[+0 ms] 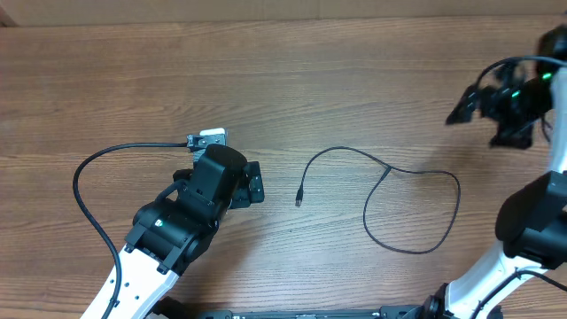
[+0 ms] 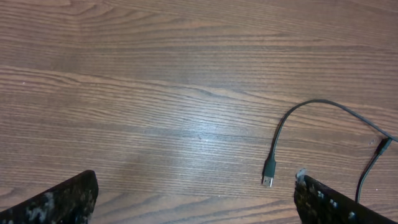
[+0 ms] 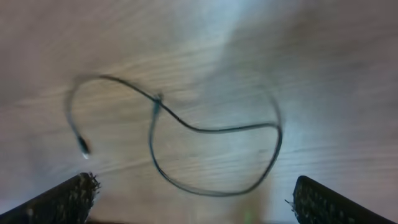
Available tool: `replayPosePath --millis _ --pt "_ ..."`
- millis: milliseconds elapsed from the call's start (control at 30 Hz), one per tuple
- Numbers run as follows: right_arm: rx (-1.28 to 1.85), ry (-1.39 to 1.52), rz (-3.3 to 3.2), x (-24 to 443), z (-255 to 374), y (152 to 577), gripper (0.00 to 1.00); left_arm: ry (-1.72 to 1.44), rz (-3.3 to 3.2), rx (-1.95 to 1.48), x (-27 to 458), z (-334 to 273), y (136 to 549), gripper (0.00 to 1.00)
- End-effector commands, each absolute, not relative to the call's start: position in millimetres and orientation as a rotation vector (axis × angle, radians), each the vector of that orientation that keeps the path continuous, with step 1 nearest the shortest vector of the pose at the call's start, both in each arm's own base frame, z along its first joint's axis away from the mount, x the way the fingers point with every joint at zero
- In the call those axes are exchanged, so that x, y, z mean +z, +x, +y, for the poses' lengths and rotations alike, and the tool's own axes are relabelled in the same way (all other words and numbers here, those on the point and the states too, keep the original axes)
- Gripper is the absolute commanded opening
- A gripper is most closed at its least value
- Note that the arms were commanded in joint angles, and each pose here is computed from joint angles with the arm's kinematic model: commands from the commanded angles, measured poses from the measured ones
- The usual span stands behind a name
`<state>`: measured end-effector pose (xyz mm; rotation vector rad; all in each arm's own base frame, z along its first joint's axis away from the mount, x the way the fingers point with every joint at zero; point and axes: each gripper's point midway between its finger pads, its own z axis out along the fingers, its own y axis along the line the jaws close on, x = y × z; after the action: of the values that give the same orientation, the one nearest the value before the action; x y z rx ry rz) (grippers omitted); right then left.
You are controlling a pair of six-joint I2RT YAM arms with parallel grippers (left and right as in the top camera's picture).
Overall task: Untangle cables
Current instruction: 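Hold the cable off to the right with the right gripper, then lower the right gripper onto the looped black cable at center-right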
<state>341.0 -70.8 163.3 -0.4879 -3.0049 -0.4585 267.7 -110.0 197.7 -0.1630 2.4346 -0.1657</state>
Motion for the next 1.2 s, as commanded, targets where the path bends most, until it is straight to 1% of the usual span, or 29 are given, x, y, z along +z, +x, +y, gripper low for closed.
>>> replayPosePath --millis 0,167,267,367,433,600,733,900,1067,1167 --pt "-0.318 -0.522 -3.019 161.1 -68.8 319.2 1.00 -0.151 2.422 -0.141 200.7 -107.2 270.5 1.00" --pt "-0.311 -0.454 -3.084 148.3 -53.5 308.4 1.00 -0.151 2.422 -0.141 200.7 -107.2 270.5 1.00" --pt "-0.348 -0.339 -3.100 138.4 -42.7 305.0 1.00 -0.151 2.422 -0.141 200.7 -107.2 270.5 1.00" --pt "-0.504 -0.049 -3.124 128.8 -17.9 307.7 1.00 -0.151 2.422 -0.141 200.7 -107.2 270.5 1.00" --pt "-0.550 0.124 -3.137 121.2 -9.1 309.1 1.00 -0.151 2.422 -0.141 200.7 -107.2 270.5 1.00" --pt "-0.545 0.334 -3.151 97.2 -6.2 308.8 1.00 -0.151 2.422 -0.141 200.7 -107.2 270.5 1.00" --pt "-0.531 0.384 -3.149 86.1 -7.2 306.2 1.00 -0.151 2.422 -0.141 200.7 -107.2 270.5 1.00" --pt "-0.477 0.446 -3.180 72.6 -12.7 312.8 1.00 -0.151 2.422 -0.141 200.7 -107.2 270.5 1.00" --pt "-0.459 0.444 -3.178 63.3 -15.5 316.7 1.00 -0.151 2.422 -0.141 200.7 -107.2 270.5 1.00" --pt "-0.453 0.440 -3.165 51.9 -17.5 320.2 0.97 -0.151 2.422 -0.141 200.7 -107.2 270.5 1.00"
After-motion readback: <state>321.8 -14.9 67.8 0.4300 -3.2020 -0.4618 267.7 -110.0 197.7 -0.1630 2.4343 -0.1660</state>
